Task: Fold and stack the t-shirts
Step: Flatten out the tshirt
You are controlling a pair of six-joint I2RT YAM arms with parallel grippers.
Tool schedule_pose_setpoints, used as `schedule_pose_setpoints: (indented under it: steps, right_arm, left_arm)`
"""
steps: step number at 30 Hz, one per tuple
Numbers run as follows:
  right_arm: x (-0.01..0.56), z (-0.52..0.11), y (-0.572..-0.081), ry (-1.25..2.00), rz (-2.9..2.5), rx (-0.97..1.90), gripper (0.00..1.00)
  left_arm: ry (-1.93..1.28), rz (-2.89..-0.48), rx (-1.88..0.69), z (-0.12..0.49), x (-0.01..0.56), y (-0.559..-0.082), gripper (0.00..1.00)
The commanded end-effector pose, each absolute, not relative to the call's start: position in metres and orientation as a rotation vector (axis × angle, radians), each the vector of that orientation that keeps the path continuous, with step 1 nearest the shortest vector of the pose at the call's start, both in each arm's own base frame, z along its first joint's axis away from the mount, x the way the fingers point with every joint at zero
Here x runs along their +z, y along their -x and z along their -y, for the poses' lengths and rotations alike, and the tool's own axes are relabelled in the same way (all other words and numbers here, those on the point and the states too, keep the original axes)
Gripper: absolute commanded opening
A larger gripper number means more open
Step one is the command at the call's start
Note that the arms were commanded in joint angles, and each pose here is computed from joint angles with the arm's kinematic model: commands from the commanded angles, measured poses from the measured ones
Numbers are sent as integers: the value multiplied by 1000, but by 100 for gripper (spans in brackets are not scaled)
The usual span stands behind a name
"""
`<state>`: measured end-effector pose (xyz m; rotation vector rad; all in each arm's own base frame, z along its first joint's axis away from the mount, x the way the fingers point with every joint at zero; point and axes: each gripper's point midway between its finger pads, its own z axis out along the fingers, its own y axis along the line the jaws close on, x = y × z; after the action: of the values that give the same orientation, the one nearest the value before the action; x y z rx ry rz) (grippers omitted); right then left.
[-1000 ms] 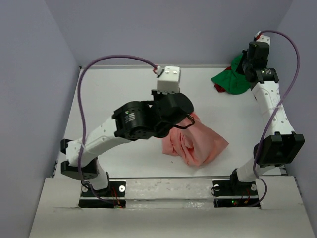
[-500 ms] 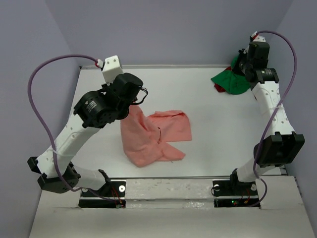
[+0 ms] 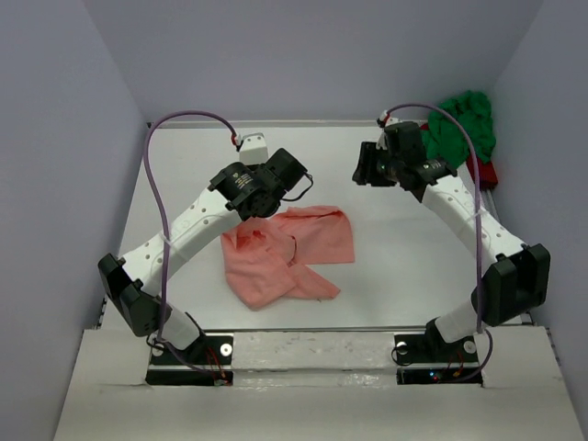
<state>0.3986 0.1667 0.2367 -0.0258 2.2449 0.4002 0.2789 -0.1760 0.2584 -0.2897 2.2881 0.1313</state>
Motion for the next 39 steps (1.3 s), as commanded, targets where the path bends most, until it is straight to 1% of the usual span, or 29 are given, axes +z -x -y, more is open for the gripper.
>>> schedule_pose_setpoints:
  steps: [1, 2, 3, 4, 6, 7, 9, 11, 14, 21, 24, 32, 39]
  right_arm:
    - [230, -141, -382, -93, -2198, 341, 59]
    - [233, -141, -374, -102, -2189, 364, 60]
    - [217, -142, -363, -97, -2225, 383, 60]
    - [220, -152, -354, -79, -2218, 471, 59]
    - [206, -160, -340, -71, -2251, 548, 58]
    - [187, -163, -329, -84, -2295, 586, 55]
    - [167, -164, -316, -94, -2330, 595, 52]
    - [158, -167, -308, -82, -2349, 609, 44]
    - [143, -169, -295, -93, -2387, 629, 42]
    - [108, -179, -268, -119, -2463, 691, 42]
    - [95, -193, -259, -91, -2489, 742, 42]
    - [73, -207, -253, -93, -2533, 755, 42]
    - [61, -206, -255, -121, -2551, 715, 42]
  left_arm:
    - [347, -2248, 114, 168, 268, -278, 0]
    - [348, -2243, 110, 168, 269, -278, 0]
    - [350, -2236, 111, 166, 272, -278, 0]
    - [346, -2234, 110, 165, 273, -278, 0]
    - [344, -2237, 115, 165, 272, -278, 0]
    - [340, -2240, 118, 166, 270, -278, 0]
    - [332, -2249, 115, 169, 267, -279, 0]
    - [321, -2254, 106, 173, 264, -281, 0]
    - [315, -2259, 102, 177, 261, -283, 0]
    - [303, -2262, 91, 181, 260, -285, 0]
    - [296, -2265, 87, 182, 259, -286, 0]
    - [285, -2270, 83, 183, 257, -285, 0]
    - [282, -2263, 70, 182, 259, -284, 0]
